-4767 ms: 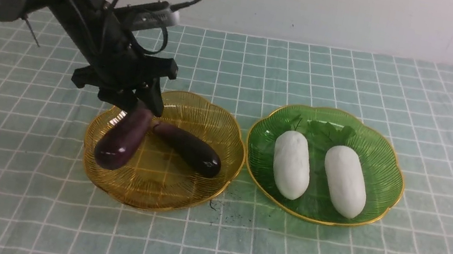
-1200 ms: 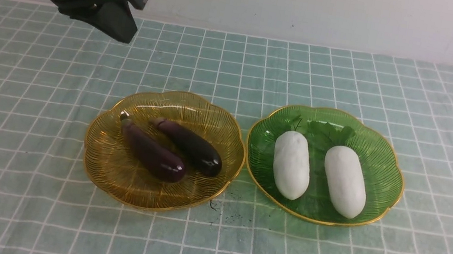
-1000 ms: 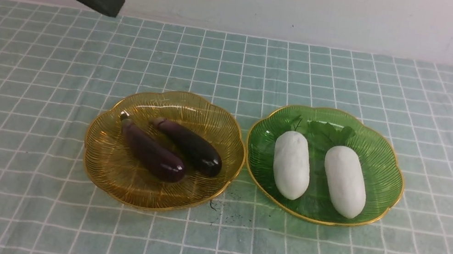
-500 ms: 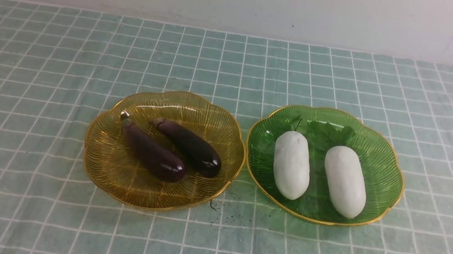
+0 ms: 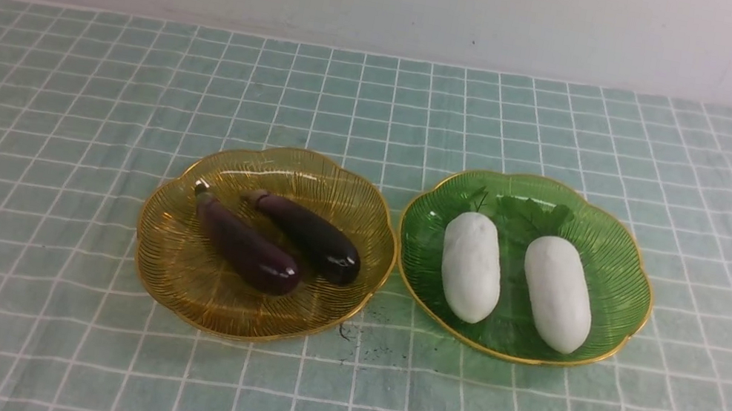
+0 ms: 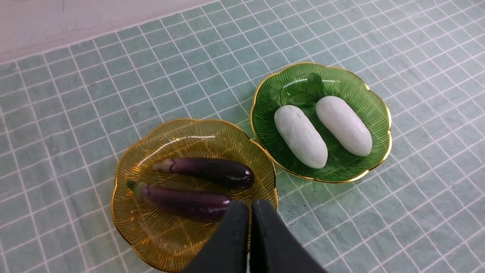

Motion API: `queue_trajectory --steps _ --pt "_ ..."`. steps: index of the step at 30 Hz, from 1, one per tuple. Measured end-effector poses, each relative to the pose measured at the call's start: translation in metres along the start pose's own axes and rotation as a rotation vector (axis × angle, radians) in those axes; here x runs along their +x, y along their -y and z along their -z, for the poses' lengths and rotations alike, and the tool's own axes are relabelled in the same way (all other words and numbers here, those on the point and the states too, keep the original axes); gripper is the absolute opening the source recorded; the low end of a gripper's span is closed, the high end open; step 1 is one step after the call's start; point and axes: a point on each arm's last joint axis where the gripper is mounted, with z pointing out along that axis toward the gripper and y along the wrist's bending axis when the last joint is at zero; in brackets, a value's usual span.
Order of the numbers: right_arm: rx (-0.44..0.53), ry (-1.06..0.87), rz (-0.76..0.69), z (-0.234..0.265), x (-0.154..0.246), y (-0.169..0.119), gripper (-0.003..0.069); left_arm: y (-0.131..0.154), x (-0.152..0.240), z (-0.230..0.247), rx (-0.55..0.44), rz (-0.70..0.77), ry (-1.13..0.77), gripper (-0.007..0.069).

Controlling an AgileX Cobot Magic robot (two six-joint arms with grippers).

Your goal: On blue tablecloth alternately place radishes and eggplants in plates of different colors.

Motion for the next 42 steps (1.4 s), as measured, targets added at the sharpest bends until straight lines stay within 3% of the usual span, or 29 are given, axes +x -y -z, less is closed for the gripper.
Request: queue_trajectory --steps 10,17,22,27,30,36,42 --pt "-0.001 0.000 0.000 0.000 0.000 0.000 -0.0015 0.014 0.013 0.039 -0.012 -0.026 0.082 -0.0008" --pt "-0.001 0.000 0.000 0.000 0.000 0.000 -0.0015 0.014 0.077 0.067 -0.177 -0.068 0.044 -0.0008" --pt "-0.001 0.000 0.000 0.000 0.000 0.000 -0.0015 0.016 0.150 0.076 -0.275 -0.004 0.012 -0.0008" --pt "-0.001 0.000 0.000 0.000 0.000 0.000 -0.0015 0.027 0.230 0.078 -0.289 0.030 0.242 -0.0008" --pt "-0.001 0.000 0.000 0.000 0.000 0.000 -0.0015 0.028 0.253 0.076 -0.302 0.055 0.401 -0.0008" --pt "-0.001 0.000 -0.002 0.000 0.000 0.000 -0.0015 0.023 0.264 0.060 -0.311 0.041 0.646 -0.0008" --pt "-0.002 -0.001 -0.003 0.000 0.000 0.000 -0.0015 0.016 0.270 0.035 -0.311 0.041 0.662 -0.0008"
